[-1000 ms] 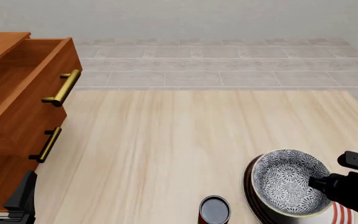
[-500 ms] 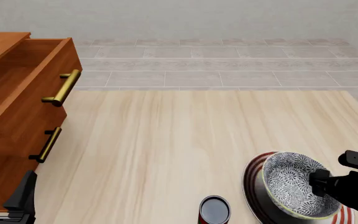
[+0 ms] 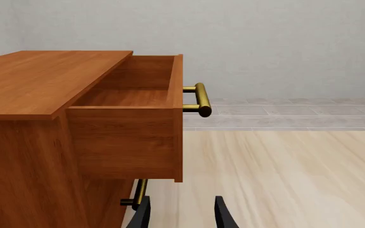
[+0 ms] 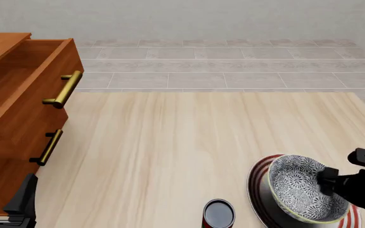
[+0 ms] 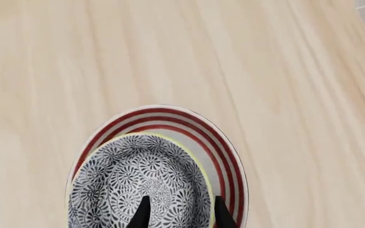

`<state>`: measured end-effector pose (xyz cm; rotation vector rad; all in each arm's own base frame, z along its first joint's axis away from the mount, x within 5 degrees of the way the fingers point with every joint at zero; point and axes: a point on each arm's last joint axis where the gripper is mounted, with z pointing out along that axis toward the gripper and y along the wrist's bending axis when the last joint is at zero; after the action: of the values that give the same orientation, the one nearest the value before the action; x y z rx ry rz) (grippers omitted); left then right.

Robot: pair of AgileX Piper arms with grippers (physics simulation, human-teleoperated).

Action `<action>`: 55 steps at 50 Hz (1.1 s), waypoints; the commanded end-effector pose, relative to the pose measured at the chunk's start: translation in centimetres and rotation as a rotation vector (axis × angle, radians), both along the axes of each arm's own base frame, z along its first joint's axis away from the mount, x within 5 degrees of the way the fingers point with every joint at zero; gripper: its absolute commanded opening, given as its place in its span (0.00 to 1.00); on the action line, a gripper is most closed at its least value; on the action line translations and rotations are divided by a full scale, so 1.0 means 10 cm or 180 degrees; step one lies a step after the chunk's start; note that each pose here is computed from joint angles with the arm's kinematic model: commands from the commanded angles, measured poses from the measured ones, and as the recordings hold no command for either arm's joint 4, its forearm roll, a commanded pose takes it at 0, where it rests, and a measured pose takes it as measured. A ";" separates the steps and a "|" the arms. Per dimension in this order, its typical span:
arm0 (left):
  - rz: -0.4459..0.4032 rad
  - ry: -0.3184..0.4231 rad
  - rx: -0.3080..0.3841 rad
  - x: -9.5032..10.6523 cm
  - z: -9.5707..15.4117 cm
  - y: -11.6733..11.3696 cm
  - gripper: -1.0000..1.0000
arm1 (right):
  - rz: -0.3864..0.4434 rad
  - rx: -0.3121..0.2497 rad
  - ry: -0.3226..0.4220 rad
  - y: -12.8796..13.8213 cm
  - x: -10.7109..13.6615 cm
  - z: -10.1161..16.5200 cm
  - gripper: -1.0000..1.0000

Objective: Put the bowl on the plate.

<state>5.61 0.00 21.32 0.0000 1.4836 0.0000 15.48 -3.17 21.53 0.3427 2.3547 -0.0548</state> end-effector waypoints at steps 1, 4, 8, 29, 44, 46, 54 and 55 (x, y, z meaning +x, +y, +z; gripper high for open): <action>0.0000 0.0000 0.0000 0.00 0.00 0.00 1.00 | -0.0006 -0.0050 -0.0086 -0.02 0.02 0.17 1.00; 0.0000 0.0000 0.0000 0.00 0.00 0.00 1.00 | -0.0012 -0.0074 -0.0115 -0.03 0.01 0.23 1.00; 0.0000 0.0000 0.0000 0.00 0.00 0.00 1.00 | -0.0013 -0.0098 -0.0147 -0.04 0.01 0.30 1.00; 0.0000 0.0000 0.0000 0.00 0.00 0.00 1.00 | 0.0000 -0.0226 -0.0364 -0.06 -0.04 0.72 1.00; 0.0000 0.0000 0.0000 0.00 0.00 0.00 1.00 | 0.0231 -0.0306 -0.0662 0.07 -0.17 1.25 1.00; 0.0000 0.0000 0.0000 0.00 0.00 0.00 1.00 | 0.0243 -0.0305 -0.0693 0.08 -0.18 1.32 1.00; 0.0000 0.0000 0.0000 0.00 0.00 0.00 1.00 | 0.0439 -0.0339 -0.0867 0.18 -0.30 1.64 1.00; 0.0000 0.0000 0.0000 0.00 0.00 0.00 1.00 | 0.0458 -0.0339 -0.0887 0.19 -0.31 1.67 1.00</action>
<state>5.61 0.00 21.32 0.0000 1.4836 0.0000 13.71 -2.21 34.81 0.1903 2.1390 -0.0826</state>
